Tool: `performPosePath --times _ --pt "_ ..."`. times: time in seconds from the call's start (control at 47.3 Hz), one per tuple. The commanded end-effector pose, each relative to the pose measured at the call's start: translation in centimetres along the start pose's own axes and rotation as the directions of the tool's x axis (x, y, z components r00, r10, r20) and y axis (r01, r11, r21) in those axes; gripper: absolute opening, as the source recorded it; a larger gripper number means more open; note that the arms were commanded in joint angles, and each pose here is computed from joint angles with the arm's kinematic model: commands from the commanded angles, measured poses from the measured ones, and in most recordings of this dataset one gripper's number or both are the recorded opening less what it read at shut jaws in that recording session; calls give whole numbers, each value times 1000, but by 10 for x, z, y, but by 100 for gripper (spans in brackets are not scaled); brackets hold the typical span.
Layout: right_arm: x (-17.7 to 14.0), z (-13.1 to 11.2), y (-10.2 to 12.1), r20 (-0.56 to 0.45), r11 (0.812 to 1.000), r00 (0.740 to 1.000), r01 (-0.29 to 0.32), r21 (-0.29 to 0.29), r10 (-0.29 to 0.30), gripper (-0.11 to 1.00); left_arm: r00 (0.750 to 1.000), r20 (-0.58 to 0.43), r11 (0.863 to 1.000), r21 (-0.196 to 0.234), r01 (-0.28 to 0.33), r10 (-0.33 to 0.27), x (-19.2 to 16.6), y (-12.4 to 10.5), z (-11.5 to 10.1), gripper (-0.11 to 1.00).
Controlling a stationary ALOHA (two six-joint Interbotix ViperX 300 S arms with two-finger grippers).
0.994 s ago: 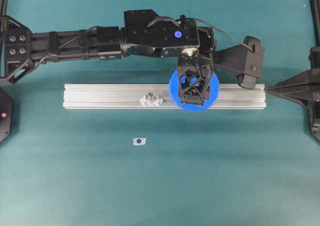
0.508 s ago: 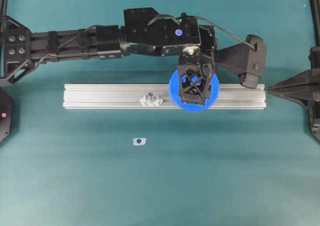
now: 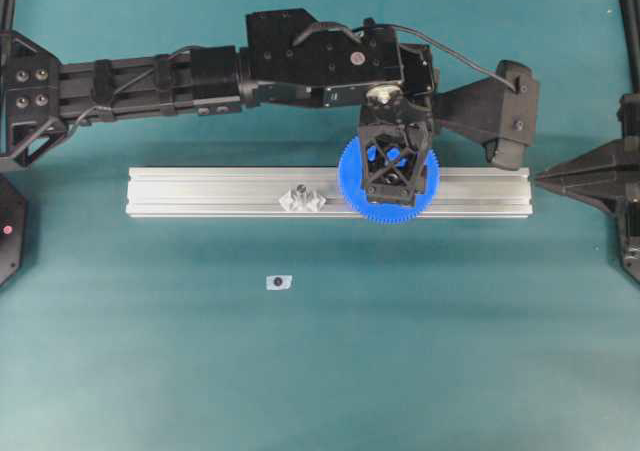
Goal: Find the location of the shaft and insert the large gear.
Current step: 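Raise the open left gripper away from the seated gear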
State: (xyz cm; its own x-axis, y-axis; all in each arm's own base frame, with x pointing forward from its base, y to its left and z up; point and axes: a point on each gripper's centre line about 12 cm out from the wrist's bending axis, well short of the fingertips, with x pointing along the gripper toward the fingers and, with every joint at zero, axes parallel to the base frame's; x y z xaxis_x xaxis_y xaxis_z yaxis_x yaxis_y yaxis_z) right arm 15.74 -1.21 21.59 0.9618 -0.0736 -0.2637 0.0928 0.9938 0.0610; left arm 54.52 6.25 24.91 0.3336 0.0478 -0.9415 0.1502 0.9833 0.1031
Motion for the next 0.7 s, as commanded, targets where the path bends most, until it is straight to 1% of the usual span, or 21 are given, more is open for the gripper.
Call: performPosePath --times 0.0,0.677 --pt "1 5 0 9 1000 1000 1 13 -1 4 997 78 1000 1 -23 23 -41 1 8 87" --pt "0 5 0 11 1000 1000 2 13 -2 4 997 75 1000 0 -22 22 -46 2 9 87"
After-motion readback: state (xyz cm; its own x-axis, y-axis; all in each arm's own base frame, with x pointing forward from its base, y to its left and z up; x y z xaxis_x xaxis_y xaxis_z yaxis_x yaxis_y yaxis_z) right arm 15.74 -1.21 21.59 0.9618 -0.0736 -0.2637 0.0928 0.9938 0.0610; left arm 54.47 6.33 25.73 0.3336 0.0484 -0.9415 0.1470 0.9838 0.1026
